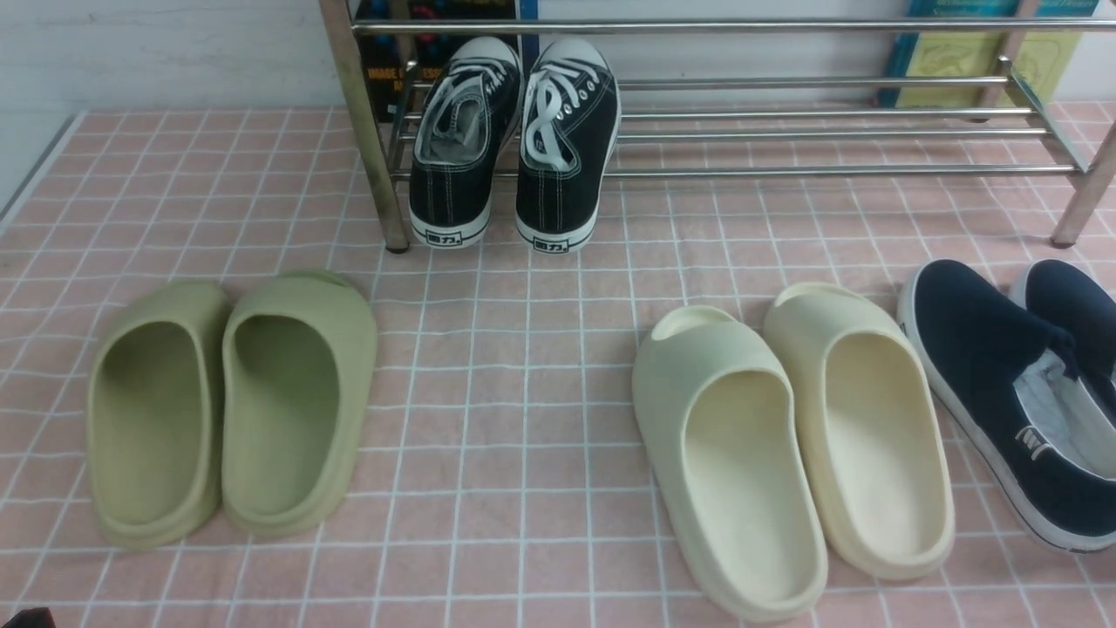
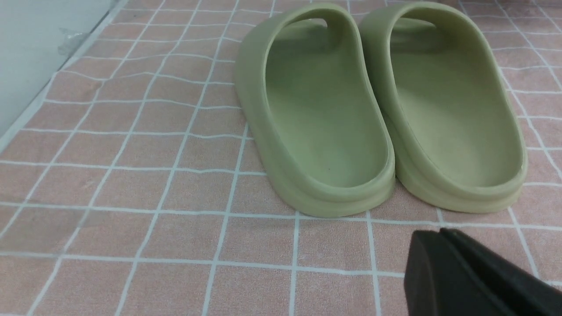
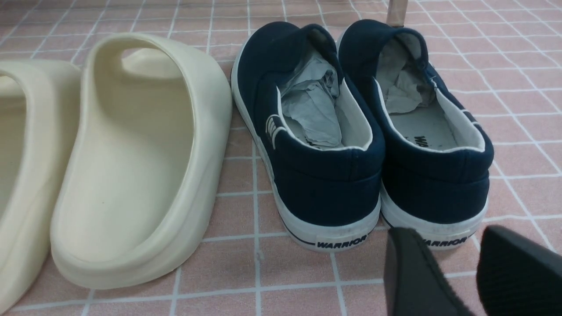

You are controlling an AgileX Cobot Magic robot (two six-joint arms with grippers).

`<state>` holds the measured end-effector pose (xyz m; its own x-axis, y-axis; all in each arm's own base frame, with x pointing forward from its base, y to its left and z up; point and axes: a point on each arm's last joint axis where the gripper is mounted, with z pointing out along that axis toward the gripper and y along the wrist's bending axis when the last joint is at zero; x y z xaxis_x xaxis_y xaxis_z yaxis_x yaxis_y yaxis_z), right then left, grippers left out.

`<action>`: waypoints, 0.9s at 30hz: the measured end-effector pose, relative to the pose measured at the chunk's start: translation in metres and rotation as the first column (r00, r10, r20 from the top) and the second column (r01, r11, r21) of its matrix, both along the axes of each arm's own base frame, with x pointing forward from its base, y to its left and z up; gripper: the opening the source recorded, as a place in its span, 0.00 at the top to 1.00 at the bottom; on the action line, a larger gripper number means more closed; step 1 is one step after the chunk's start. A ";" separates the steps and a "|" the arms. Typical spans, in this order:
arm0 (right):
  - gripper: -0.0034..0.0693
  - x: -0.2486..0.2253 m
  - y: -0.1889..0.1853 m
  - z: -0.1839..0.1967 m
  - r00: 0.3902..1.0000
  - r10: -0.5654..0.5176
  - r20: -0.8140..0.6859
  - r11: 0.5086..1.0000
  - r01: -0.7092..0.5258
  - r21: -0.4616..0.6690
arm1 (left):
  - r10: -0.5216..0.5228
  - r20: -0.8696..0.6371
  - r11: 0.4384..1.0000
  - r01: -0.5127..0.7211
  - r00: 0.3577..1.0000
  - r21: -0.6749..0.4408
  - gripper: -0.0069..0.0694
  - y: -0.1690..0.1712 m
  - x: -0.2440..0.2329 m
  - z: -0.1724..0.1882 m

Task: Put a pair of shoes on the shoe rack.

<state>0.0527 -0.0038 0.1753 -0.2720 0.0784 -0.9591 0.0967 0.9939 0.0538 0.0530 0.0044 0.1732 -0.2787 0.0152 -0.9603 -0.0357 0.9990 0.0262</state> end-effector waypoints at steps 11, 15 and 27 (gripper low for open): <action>0.62 0.000 0.000 0.000 1.000 0.000 0.000 1.000 0.000 0.000 | 0.001 -0.004 1.000 -0.001 1.000 0.003 0.88 0.000 0.000 0.000; 0.62 0.000 0.000 0.000 1.000 0.000 0.000 1.000 0.000 0.000 | 0.001 -0.005 1.000 -0.001 1.000 0.004 0.88 0.000 0.000 0.000; 0.62 0.000 0.000 0.000 1.000 0.000 0.000 1.000 0.000 0.000 | 0.001 -0.005 1.000 -0.001 1.000 0.004 0.88 0.000 0.000 0.000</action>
<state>0.0527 -0.0038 0.1753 -0.2720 0.0784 -0.9591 0.0967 0.9939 0.0538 0.0528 0.0046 0.1730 -0.2835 0.0187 -0.9588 -0.0366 0.9989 0.0304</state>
